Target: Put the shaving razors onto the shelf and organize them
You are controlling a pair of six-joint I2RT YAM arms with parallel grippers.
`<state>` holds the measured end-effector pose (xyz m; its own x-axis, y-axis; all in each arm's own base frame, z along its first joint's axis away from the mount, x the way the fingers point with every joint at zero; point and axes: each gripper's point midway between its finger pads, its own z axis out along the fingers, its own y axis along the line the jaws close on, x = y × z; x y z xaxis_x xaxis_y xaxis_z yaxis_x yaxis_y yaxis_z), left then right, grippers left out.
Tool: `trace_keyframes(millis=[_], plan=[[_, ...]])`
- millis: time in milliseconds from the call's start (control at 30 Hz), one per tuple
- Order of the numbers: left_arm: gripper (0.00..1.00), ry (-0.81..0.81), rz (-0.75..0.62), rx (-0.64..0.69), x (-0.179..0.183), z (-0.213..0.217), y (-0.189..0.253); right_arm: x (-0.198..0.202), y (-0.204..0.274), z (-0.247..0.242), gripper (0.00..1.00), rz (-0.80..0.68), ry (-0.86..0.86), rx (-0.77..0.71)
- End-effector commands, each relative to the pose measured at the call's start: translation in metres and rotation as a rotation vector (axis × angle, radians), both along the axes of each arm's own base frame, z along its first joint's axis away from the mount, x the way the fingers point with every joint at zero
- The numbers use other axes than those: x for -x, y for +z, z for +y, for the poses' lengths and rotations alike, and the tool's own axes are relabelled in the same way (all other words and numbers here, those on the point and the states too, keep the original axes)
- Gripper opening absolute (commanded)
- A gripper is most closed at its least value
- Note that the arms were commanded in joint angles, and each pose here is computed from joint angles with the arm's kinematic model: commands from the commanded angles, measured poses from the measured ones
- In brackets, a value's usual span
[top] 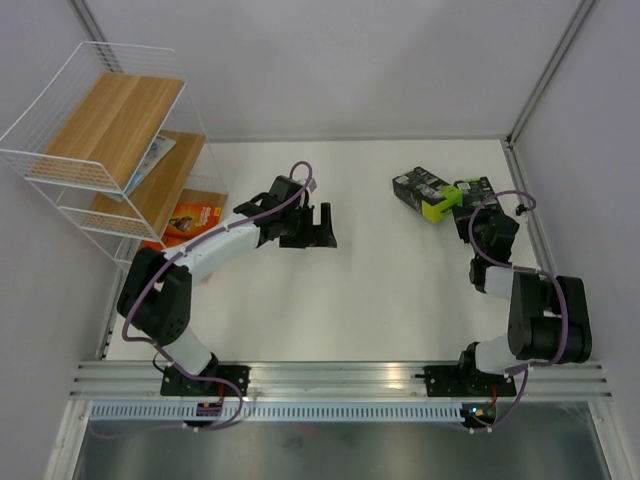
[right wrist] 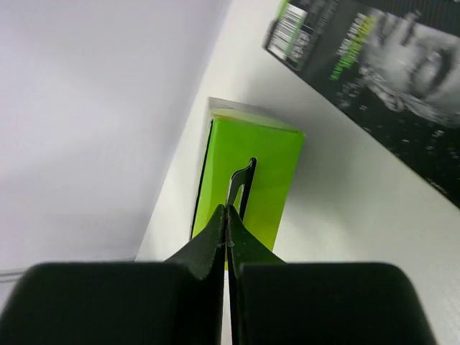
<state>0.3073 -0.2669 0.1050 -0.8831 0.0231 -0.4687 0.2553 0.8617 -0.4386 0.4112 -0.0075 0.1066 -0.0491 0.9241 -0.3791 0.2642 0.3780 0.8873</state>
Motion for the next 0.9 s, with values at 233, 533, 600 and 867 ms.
trace_keyframes(millis=[233,533,600,867], plan=[[1.00,-0.022,-0.111,0.105,-0.013,-0.016,0.057,0.019,0.055,0.022,0.01,0.151,0.187,0.143],[1.00,-0.035,-0.224,0.160,-0.016,-0.017,0.106,0.068,0.098,0.050,0.00,0.279,0.403,0.287],[1.00,-0.048,-0.239,0.170,-0.017,-0.021,0.112,0.070,0.109,0.048,0.01,0.276,0.403,0.317],[1.00,-0.058,-0.249,0.162,-0.018,-0.026,0.113,0.108,0.021,0.058,0.21,0.414,0.374,0.145]])
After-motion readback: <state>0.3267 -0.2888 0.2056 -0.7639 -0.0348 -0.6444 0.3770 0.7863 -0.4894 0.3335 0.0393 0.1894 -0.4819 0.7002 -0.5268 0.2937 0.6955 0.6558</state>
